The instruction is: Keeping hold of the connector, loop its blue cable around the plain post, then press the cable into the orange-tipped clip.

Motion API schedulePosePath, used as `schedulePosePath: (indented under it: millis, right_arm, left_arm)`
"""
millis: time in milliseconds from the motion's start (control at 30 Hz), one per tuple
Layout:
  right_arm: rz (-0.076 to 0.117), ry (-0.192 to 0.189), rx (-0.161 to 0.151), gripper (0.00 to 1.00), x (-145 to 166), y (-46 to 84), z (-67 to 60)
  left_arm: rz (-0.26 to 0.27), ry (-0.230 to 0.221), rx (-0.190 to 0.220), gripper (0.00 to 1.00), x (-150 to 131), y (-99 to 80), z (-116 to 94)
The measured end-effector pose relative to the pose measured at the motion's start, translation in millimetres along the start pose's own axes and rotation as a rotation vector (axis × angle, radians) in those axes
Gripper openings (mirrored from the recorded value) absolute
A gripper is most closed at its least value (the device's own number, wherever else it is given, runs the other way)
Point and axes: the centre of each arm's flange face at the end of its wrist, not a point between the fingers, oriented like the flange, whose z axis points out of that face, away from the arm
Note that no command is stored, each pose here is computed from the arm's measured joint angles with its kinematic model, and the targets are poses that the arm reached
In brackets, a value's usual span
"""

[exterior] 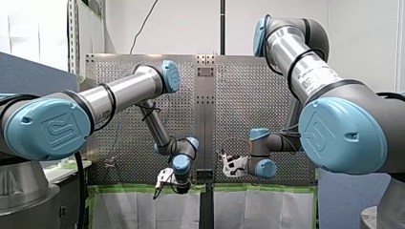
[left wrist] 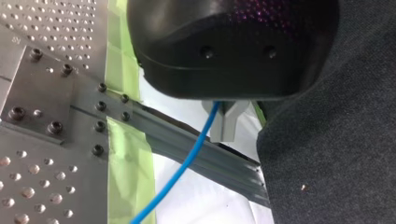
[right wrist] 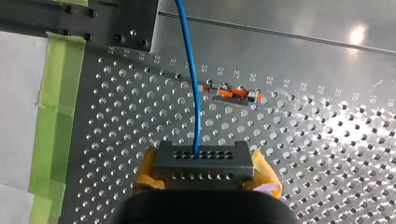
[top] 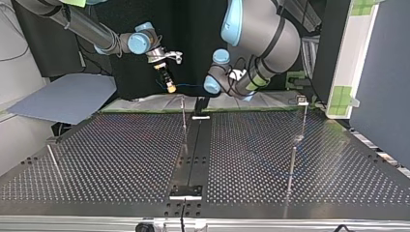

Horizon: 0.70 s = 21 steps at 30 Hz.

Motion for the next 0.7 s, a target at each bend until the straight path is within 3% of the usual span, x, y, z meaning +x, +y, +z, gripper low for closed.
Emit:
schedulePosePath:
  millis: [367, 700]
  right_arm:
    - [0.007, -0.002, -0.010, 0.00, -0.3, 1.8, 0.0]
    - [0.018, -0.006, -0.030, 0.00, -2.0, 12.4, -0.2]
  left_arm:
    - [-0.025, -0.074, 0.005, 0.00, -4.9, 0.6, -19.4]
    - [-0.042, -0.138, 0.016, 0.00, 4.0, -10.2, -26.7]
